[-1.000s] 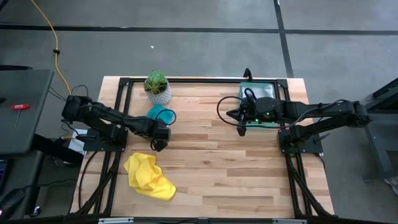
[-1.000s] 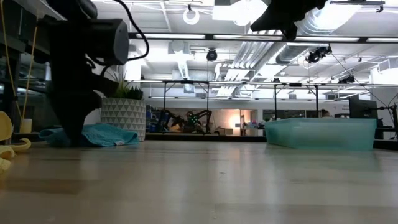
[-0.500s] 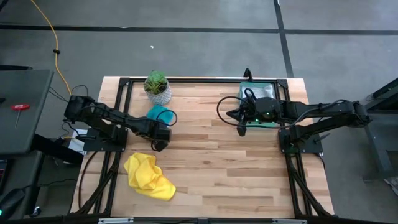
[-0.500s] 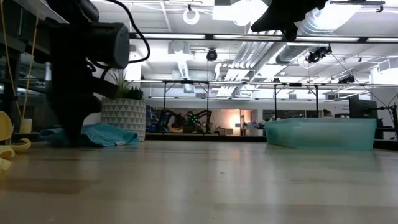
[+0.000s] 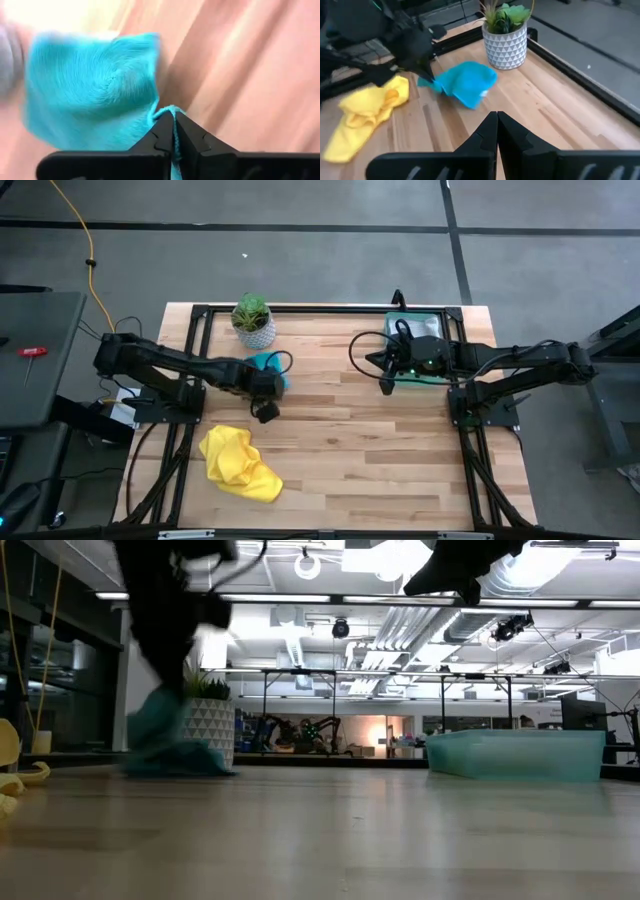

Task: Fold microfiber towels
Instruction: Fold the blue microfiber cloth

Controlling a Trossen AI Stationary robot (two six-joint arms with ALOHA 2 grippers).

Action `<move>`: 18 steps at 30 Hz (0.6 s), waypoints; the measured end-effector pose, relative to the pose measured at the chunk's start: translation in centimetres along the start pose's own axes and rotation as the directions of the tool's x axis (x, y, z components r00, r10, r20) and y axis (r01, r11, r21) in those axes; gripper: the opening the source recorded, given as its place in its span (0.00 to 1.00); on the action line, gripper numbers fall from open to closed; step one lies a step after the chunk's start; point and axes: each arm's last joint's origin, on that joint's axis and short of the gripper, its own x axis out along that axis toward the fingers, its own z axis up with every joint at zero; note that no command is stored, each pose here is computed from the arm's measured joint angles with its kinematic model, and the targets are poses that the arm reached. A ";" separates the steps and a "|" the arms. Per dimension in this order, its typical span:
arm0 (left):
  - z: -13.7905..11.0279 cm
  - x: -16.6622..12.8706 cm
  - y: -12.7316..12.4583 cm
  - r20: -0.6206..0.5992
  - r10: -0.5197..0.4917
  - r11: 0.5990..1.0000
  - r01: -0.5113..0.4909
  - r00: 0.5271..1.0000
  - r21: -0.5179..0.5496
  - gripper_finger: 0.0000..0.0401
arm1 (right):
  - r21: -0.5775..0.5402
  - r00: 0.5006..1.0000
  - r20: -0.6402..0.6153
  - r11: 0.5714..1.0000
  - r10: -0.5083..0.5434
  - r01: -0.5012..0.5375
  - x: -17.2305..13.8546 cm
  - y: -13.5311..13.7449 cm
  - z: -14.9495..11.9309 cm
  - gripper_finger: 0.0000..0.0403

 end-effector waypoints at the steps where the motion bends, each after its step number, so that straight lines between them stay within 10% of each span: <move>1: 0.9 -1.2 -0.2 0.045 -0.025 0.999 0.024 0.999 0.030 0.01 | 0.024 1.000 0.000 1.000 0.000 0.000 0.0 0.0 0.0 0.00; 10: 7.7 -12.9 -0.8 0.412 -0.215 0.928 0.055 0.886 0.367 0.00 | 0.080 1.000 -0.006 0.997 0.003 -0.003 0.0 0.0 -0.1 0.00; 18: 11.0 -20.1 2.8 0.680 -0.120 0.975 -0.043 0.724 0.218 0.00 | 0.105 1.000 -0.007 0.994 0.006 -0.005 0.0 0.0 -0.1 0.00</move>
